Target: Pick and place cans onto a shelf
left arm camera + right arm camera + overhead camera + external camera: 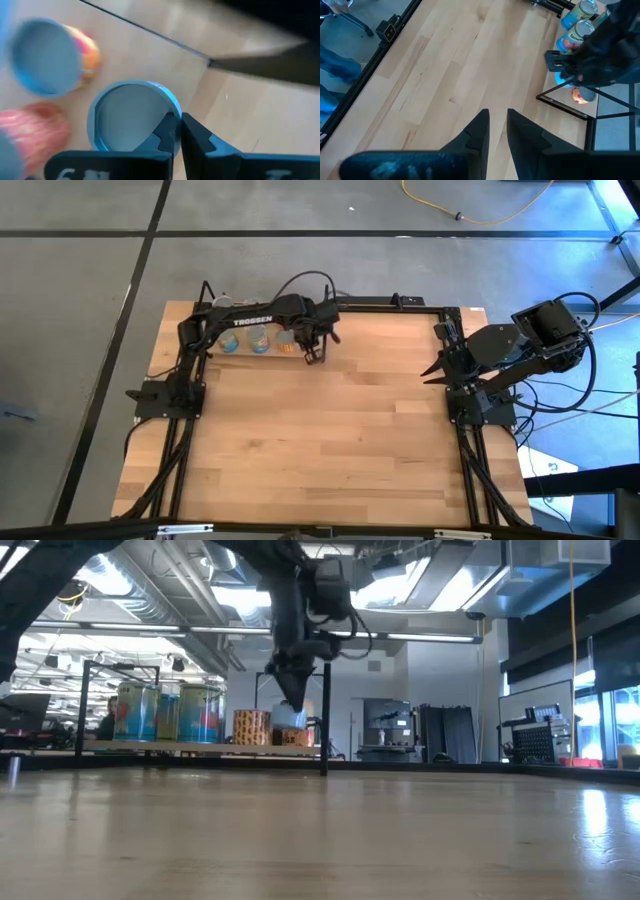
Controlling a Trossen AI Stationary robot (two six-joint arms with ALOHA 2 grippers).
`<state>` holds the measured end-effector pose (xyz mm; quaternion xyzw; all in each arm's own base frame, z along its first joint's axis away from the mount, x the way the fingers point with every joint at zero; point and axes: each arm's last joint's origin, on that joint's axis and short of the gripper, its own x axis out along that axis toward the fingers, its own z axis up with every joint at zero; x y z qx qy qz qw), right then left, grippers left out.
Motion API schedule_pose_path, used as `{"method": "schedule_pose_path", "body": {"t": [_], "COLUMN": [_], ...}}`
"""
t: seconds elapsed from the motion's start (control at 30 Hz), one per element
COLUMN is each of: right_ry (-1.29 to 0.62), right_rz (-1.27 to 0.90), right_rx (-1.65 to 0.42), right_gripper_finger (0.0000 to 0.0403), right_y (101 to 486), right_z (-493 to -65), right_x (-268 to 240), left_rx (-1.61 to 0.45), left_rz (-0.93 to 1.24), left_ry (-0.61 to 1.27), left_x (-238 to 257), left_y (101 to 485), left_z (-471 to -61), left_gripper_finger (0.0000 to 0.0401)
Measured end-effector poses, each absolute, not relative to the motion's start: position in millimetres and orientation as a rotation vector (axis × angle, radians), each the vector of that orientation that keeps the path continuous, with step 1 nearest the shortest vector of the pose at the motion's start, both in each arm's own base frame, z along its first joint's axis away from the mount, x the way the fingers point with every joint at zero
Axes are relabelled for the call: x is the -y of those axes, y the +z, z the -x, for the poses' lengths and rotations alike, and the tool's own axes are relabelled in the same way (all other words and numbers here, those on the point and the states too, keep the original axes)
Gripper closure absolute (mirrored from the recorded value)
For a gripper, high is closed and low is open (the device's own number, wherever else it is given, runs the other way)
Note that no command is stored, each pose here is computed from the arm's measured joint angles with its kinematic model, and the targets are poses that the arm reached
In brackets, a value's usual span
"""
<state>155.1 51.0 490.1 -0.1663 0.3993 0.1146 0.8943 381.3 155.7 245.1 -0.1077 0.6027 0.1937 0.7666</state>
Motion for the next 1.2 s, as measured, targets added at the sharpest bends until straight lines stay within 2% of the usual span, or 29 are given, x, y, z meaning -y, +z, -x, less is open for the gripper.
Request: {"method": "schedule_pose_path", "body": {"t": [0.2,0.57,0.9,1.2], "right_ry": [0.238,0.237,0.237,0.237], "right_rz": [0.345,0.343,0.342,0.342], "right_rx": [-0.828,-0.819,-0.817,-0.817], "right_gripper_finger": [0.0334,0.0334,0.0334,0.0334], "right_y": [490,491,491,491], "right_z": [-155,-156,-156,-156], "right_x": [-51,-51,-51,-51], "left_rx": [-1.321,-1.311,-1.347,-1.347], "left_rz": [0.178,0.113,0.065,0.073], "left_ry": [0.313,0.271,0.341,0.392], "left_x": [-148,-147,-149,-147], "left_y": [223,220,220,220], "left_z": [-383,-385,-382,-382], "left_gripper_finger": [0.0395,0.0395,0.0368,0.0364]}}
